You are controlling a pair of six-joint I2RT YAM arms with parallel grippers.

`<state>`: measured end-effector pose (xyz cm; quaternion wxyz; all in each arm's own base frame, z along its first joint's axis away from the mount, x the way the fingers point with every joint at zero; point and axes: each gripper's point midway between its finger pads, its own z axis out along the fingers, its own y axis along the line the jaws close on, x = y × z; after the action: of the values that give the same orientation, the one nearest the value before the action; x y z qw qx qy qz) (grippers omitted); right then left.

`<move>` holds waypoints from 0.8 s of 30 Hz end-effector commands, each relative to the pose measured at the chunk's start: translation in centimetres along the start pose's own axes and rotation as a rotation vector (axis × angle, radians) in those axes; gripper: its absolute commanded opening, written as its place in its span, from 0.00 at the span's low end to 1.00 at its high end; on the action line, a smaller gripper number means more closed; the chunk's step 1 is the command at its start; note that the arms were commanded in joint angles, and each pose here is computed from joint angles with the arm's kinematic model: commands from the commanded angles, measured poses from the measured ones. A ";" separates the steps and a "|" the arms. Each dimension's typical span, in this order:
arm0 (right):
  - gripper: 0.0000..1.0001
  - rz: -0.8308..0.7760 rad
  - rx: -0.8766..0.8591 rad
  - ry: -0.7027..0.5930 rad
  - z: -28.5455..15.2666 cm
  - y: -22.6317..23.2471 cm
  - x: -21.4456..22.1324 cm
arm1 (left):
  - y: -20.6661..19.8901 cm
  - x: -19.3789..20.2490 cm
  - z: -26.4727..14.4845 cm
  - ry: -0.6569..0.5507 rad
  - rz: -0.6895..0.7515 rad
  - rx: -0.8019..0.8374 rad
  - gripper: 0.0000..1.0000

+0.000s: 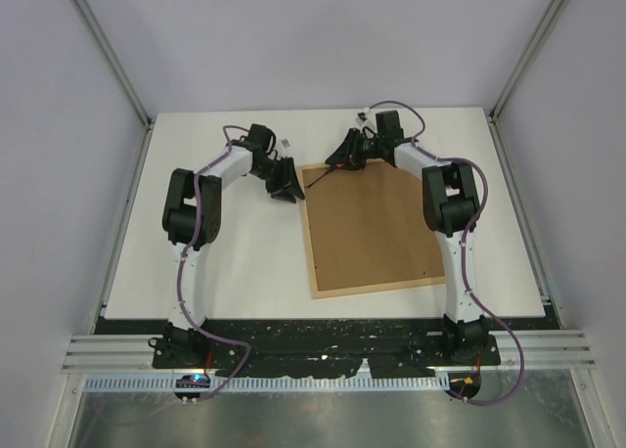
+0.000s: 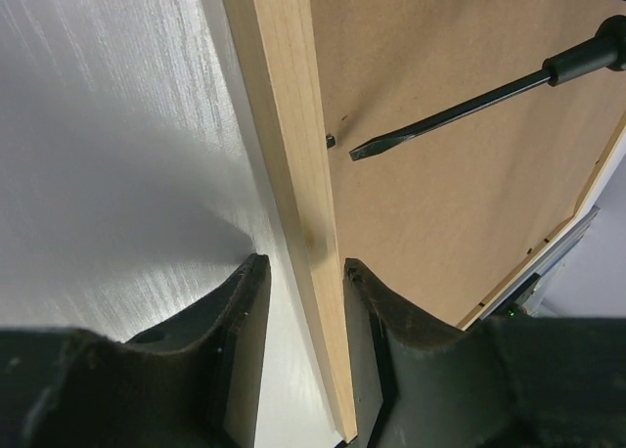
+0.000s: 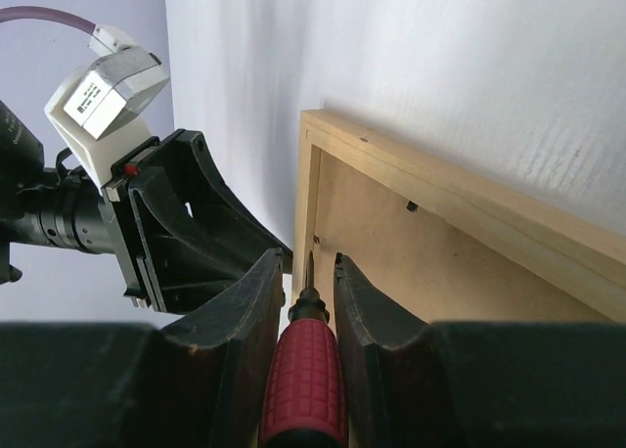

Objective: Take the photo out of the frame
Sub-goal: Release the photo frame item from the photo frame.

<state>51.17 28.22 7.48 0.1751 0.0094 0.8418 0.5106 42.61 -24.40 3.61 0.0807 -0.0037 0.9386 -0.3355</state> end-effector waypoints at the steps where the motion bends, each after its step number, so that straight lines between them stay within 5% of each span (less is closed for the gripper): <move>1: 0.08 -0.064 -0.082 -0.026 -0.3 2.6 -1.5 | -1.4 -0.5 -0.3 -0.012 0.014 0.023 0.38; 24: 0.08 -0.071 -0.004 -0.030 0.8 -0.9 -1.1 | -1.9 0.3 0.9 0.013 -0.011 0.037 0.22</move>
<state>52.04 28.34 6.47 0.1796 0.0098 0.8377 0.5156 42.13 -25.31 3.39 0.0696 -0.0099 0.9383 -0.3385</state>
